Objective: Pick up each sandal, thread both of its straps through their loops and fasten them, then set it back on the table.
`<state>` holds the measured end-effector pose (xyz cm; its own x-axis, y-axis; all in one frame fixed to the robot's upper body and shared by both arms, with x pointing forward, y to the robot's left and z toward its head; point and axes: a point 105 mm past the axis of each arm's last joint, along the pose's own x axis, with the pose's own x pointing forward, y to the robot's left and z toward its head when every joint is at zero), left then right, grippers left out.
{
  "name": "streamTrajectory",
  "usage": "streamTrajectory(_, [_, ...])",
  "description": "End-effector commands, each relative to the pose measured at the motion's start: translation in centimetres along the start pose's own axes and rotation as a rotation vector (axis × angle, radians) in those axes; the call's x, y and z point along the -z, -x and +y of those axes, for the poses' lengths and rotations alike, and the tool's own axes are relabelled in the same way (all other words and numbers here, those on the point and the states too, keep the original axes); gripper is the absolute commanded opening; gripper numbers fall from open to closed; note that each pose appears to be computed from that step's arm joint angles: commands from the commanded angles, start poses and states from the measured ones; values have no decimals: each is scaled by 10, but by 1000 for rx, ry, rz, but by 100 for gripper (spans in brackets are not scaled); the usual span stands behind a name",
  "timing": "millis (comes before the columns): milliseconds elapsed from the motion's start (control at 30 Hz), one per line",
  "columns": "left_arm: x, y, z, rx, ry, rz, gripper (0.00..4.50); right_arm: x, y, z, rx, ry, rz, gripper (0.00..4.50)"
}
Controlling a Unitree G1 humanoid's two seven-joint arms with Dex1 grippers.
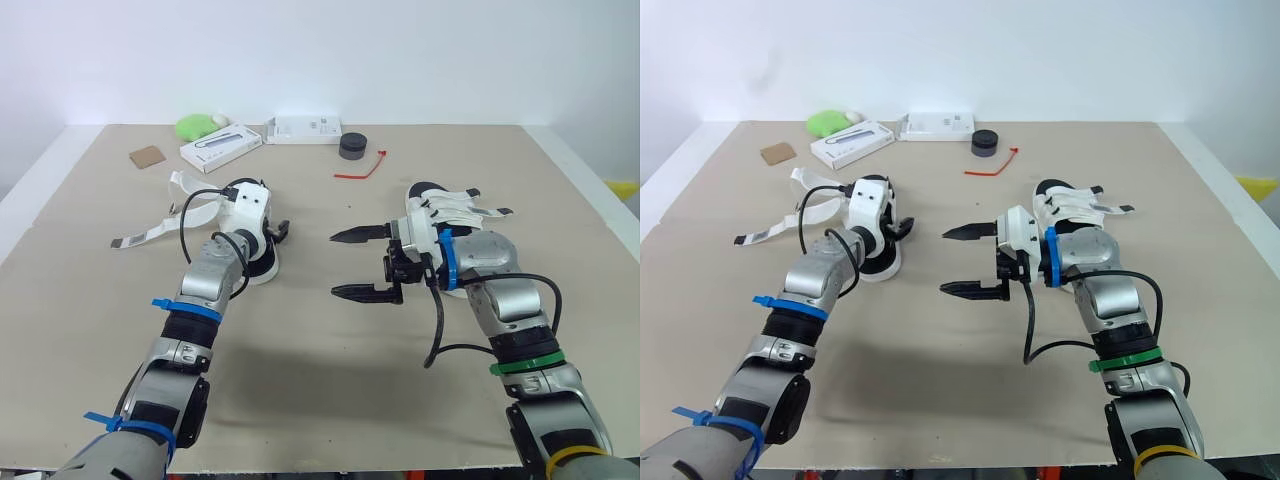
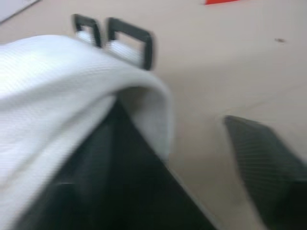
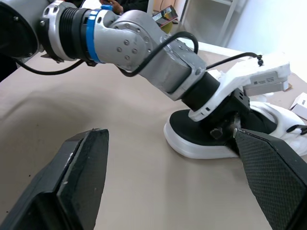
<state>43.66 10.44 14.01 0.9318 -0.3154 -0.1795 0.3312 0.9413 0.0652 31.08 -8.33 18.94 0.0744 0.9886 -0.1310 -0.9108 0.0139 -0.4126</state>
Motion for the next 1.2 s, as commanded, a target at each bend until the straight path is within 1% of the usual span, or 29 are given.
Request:
streamTrajectory(33, [-13, -2, 8, -35, -9, -41, 168, -10, -1, -5, 4, 45, -11, 450])
streamTrajectory(133, [-14, -3, 10, -36, -6, -48, 8, -11, -1, -5, 4, 45, -11, 450])
streamTrajectory(333, [-17, 1, 14, -2, -54, -81, 3, -11, -1, -5, 2, 48, -5, 450])
streamTrajectory(500, [-20, 17, 7, 138, -155, -142, 3, -15, -1, -4, -3, 58, -16, 450])
streamTrajectory(633, [-11, 52, -11, 370, -270, -171, 3, -22, -1, -5, -6, 53, -40, 450])
streamTrajectory(700, [-1, 86, -24, 556, -337, -177, 3, -25, 0, -4, -9, 49, -47, 450])
streamTrajectory(900, [15, 155, -51, 930, -418, -168, 3, -27, 3, 0, -32, 37, -51, 450])
streamTrajectory(1100, [31, 180, -58, 1139, -539, -113, 3, -25, 5, 7, -64, 6, -52, 450])
streamTrajectory(1200, [34, 179, -55, 1159, -612, -114, 3, -25, 9, 9, -62, -91, -60, 450])
